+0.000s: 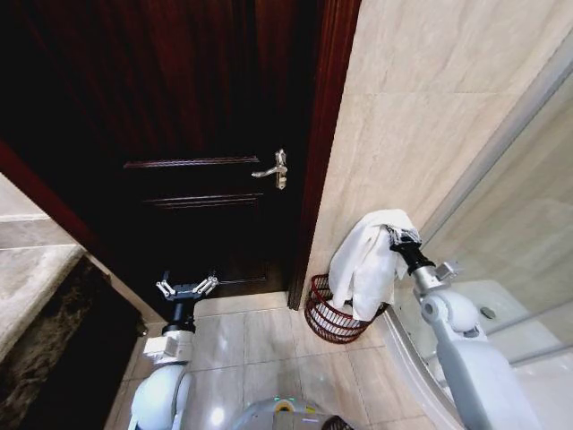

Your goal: Discard the used towel into the hamper.

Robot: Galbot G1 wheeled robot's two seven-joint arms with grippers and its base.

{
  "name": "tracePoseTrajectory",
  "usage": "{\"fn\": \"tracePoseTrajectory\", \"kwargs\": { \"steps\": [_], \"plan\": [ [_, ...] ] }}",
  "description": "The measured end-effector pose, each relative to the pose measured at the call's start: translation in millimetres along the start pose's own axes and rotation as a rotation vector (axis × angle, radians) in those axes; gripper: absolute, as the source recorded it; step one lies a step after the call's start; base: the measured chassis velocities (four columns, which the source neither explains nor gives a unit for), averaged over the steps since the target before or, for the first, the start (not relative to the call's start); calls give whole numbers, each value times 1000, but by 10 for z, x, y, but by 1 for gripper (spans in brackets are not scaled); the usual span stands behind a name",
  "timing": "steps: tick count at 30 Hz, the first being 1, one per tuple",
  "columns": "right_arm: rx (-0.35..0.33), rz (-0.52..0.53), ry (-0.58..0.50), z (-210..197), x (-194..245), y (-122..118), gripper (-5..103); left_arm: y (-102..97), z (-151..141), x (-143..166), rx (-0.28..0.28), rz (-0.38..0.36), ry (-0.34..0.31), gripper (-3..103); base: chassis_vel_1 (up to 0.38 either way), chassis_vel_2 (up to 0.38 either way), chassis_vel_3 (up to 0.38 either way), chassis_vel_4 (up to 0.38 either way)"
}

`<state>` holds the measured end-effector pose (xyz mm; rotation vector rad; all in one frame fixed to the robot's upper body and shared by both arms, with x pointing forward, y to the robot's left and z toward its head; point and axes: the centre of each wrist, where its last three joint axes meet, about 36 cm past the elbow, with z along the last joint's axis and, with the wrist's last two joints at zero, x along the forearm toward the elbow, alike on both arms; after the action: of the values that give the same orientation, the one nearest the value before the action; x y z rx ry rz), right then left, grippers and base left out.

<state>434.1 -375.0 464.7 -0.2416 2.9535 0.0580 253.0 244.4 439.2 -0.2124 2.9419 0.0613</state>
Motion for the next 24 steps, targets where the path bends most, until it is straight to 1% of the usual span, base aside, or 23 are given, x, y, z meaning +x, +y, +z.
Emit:
{"fn": "tracePoseTrajectory", "kwargs": {
  "steps": [4,7,8,10,12,13,15,16,19,21,22,24],
  "plan": [
    [-11,-12,22,123,8,-23,9,-10,-15,14,2,-1,-1,100,0,0,0,0],
    [-33,-31,54,370,-25,-68,9,-16,-17,15,2,-1,-2,100,0,0,0,0],
    [-40,-29,58,447,-56,-88,9,-18,-18,15,1,-1,-2,100,0,0,0,0],
    [-41,-28,59,460,-61,-90,9,-18,-19,15,1,-1,-2,100,0,0,0,0],
    [-57,-17,88,609,-110,-137,9,-18,-33,16,1,-3,-6,100,0,0,0,0],
    [-57,-17,88,609,-110,-137,9,-18,-33,16,1,-3,-6,100,0,0,0,0],
    [-63,-14,119,753,-90,-165,9,-17,-34,20,1,-6,-8,100,0,0,0,0],
    [-63,-14,119,753,-90,-165,9,-17,-34,20,1,-6,-8,100,0,0,0,0],
    [-71,-8,171,1051,-7,-151,9,-32,-18,26,-2,-10,-8,100,0,0,0,0],
    [-72,-5,177,1098,8,-148,9,-35,-14,26,-2,-10,-7,100,0,0,0,0],
    [-76,6,208,1303,73,-134,9,-43,-10,23,-3,-8,-8,100,0,0,0,0],
    [-79,8,217,1349,91,-130,9,-44,-10,22,-4,-7,-8,100,0,0,0,0]
  ]
}}
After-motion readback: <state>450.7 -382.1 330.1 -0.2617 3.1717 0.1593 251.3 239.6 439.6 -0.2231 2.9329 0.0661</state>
